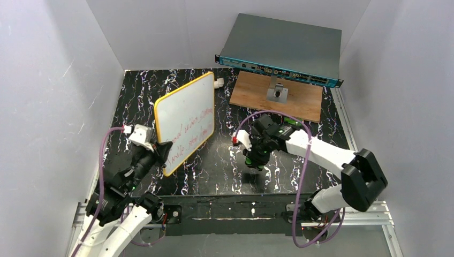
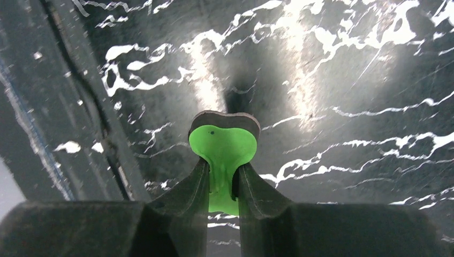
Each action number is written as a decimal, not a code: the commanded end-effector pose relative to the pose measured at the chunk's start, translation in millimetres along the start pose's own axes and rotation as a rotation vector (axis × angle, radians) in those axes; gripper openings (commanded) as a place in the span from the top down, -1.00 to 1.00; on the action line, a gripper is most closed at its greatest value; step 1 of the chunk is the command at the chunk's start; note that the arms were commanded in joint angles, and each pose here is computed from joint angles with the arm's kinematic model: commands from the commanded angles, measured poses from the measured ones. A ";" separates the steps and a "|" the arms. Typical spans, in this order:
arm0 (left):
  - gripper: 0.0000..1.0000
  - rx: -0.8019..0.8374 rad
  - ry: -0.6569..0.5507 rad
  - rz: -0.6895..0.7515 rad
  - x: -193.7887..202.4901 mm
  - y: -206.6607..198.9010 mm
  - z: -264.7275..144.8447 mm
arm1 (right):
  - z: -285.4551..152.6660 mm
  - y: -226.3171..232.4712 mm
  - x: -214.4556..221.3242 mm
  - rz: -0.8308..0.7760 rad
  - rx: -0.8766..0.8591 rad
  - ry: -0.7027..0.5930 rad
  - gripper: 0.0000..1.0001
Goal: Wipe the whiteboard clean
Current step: Place the whiteboard eraser at the center of the board.
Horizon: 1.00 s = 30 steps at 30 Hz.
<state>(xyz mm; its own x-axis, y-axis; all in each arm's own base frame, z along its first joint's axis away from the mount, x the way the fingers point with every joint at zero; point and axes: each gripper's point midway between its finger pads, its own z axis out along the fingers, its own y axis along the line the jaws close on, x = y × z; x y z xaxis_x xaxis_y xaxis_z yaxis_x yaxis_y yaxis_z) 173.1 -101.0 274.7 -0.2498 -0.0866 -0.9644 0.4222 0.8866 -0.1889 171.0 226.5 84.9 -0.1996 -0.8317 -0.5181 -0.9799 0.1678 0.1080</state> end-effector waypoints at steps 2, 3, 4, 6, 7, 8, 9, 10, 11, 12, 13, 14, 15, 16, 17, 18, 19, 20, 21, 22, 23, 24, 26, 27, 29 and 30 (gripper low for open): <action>1.00 -0.067 -0.295 0.043 -83.4 8.2 -38.0 | 20.7 -24.2 -32.2 -0.018 0.107 0.003 0.97; 1.00 -0.068 -0.296 0.044 -84.2 8.3 -39.3 | 27.2 -25.5 -30.6 -0.021 0.115 0.028 0.97; 1.00 -0.067 -0.296 0.045 -84.9 8.1 -40.2 | 33.1 -27.4 -29.5 -0.020 0.125 0.048 0.97; 1.00 -0.058 -0.293 0.047 -85.8 6.3 -41.0 | 43.3 -30.2 -24.2 -0.008 0.129 0.094 0.74; 1.00 -0.056 -0.294 0.046 -86.6 5.7 -41.3 | 47.7 -30.7 -21.4 0.003 0.123 0.112 0.59; 1.00 -0.053 -0.293 0.046 -86.8 5.3 -41.1 | 52.2 -29.8 -18.5 0.013 0.108 0.130 0.46; 1.00 -0.052 -0.293 0.045 -87.4 4.8 -41.2 | 55.8 -28.7 -16.4 0.022 0.094 0.142 0.36; 1.00 -0.049 -0.295 0.044 -88.4 4.3 -41.7 | 58.8 -26.5 -14.9 0.031 0.078 0.149 0.25; 1.00 -0.048 -0.296 0.042 -88.8 4.0 -41.9 | 60.5 -24.1 -15.2 0.038 0.062 0.149 0.15; 1.00 -0.046 -0.299 0.041 -89.9 3.6 -43.0 | 61.0 -22.1 -16.0 0.044 0.050 0.146 0.05; 1.00 -0.047 -0.302 0.039 -91.0 3.6 -44.2 | 59.9 -19.8 -17.9 0.046 0.039 0.139 -0.04; 1.00 -0.046 -0.301 0.037 -91.1 3.4 -44.4 | 58.1 -16.7 -21.1 0.052 0.020 0.129 -0.13; 1.00 -0.046 -0.300 0.036 -91.2 3.2 -44.8 | 54.2 -9.8 -24.0 0.066 -0.024 0.118 -0.23; 1.00 -0.047 -0.300 0.033 -91.6 3.3 -45.5 | 50.6 -4.8 -27.3 0.078 -0.061 0.103 -0.30; 1.00 -0.049 -0.299 0.028 -91.5 3.6 -45.4 | 47.6 -5.0 -29.3 0.088 -0.071 0.091 -0.33; 1.00 -0.049 -0.297 0.022 -91.0 3.5 -45.0 | 45.8 -5.9 -29.8 0.092 -0.071 0.085 -0.36; 1.00 -0.047 -0.298 0.017 -91.2 3.1 -45.2 | 44.4 -8.1 -29.9 0.097 -0.067 0.078 -0.38; 1.00 -0.045 -0.295 0.013 -90.1 2.9 -44.5 | 42.7 -11.1 -29.9 0.104 -0.061 0.074 -0.40; 1.00 -0.045 -0.293 0.005 -89.3 2.6 -43.8 | 40.6 -14.1 -29.8 0.110 -0.053 0.071 -0.42; 1.00 -0.043 -0.290 0.000 -87.8 2.5 -43.0 | 37.9 -16.8 -30.9 0.116 -0.051 0.060 -0.44; 1.00 -0.043 -0.291 -0.006 -87.5 2.4 -42.9 | 33.5 -17.7 -33.0 0.120 -0.055 0.042 -0.46; 1.00 -0.042 -0.289 -0.011 -86.1 2.3 -42.1 | 30.6 -16.7 -34.0 0.126 -0.074 0.027 -0.47; 1.00 -0.032 -0.280 -0.017 -84.3 0.3 -38.9 | 37.0 -2.0 -28.8 0.152 -0.178 0.037 -0.52; 1.00 -0.012 -0.272 -0.025 -86.3 -4.2 -34.3 | 50.1 2.9 -24.2 0.204 -0.239 0.072 -0.55; 1.00 0.003 -0.260 -0.026 -85.8 -7.5 -31.0 | 65.1 -14.2 -15.2 0.219 -0.121 0.143 -0.59; 1.00 0.012 -0.250 -0.033 -82.8 -9.0 -29.0 | 74.3 -25.3 -4.6 0.256 -0.078 0.204 -0.60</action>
<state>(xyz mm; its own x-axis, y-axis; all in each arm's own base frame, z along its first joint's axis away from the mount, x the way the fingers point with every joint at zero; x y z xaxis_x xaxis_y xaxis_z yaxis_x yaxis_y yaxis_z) 164.3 -81.2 293.0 -0.2297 -0.0887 -0.9692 0.3631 0.9161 -0.1699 180.8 266.5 35.8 -0.3829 -0.8516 -0.3580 -0.9032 0.2638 0.3385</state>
